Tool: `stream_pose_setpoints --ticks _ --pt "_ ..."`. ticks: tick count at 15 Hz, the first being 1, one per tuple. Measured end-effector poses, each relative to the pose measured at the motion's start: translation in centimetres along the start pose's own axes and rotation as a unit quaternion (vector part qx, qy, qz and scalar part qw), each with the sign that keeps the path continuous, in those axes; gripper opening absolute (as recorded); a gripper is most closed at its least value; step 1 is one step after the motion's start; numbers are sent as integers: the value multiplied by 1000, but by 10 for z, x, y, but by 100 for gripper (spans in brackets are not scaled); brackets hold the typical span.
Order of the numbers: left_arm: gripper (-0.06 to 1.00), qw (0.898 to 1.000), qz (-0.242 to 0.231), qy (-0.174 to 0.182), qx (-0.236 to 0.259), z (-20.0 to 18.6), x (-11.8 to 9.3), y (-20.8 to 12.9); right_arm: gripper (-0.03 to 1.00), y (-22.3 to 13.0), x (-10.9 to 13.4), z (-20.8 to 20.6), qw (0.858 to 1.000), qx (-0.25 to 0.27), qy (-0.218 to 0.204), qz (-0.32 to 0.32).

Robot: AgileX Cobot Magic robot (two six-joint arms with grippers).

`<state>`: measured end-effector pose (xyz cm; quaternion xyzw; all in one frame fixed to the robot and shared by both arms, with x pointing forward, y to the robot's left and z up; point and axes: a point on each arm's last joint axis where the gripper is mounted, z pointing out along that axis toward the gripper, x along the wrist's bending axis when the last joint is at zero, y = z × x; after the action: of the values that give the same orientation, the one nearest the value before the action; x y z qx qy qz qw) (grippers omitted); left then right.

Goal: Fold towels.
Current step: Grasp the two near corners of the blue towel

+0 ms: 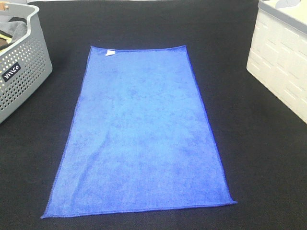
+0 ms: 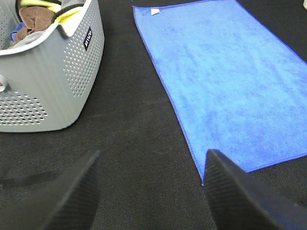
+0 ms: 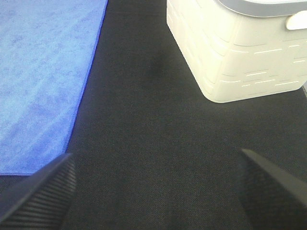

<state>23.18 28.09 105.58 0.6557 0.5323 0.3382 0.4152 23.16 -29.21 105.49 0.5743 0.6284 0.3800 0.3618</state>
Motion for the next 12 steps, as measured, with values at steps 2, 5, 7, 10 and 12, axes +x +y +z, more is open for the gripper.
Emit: stream_pose_setpoints --ticks 2,5,7,10,12 --pt "60 1000 0 0 0 0 0 0 85 0 0 0 1000 0 0 0" --pt "60 1000 0 0 0 0 0 0 85 0 0 0 1000 0 0 0" --pt "60 1000 0 0 0 0 0 0 85 0 0 0 1000 0 0 0" --pt "60 1000 0 0 0 0 0 0 85 0 0 0 1000 0 0 0" --pt "60 1000 0 0 0 0 0 0 85 0 0 0 1000 0 0 0"
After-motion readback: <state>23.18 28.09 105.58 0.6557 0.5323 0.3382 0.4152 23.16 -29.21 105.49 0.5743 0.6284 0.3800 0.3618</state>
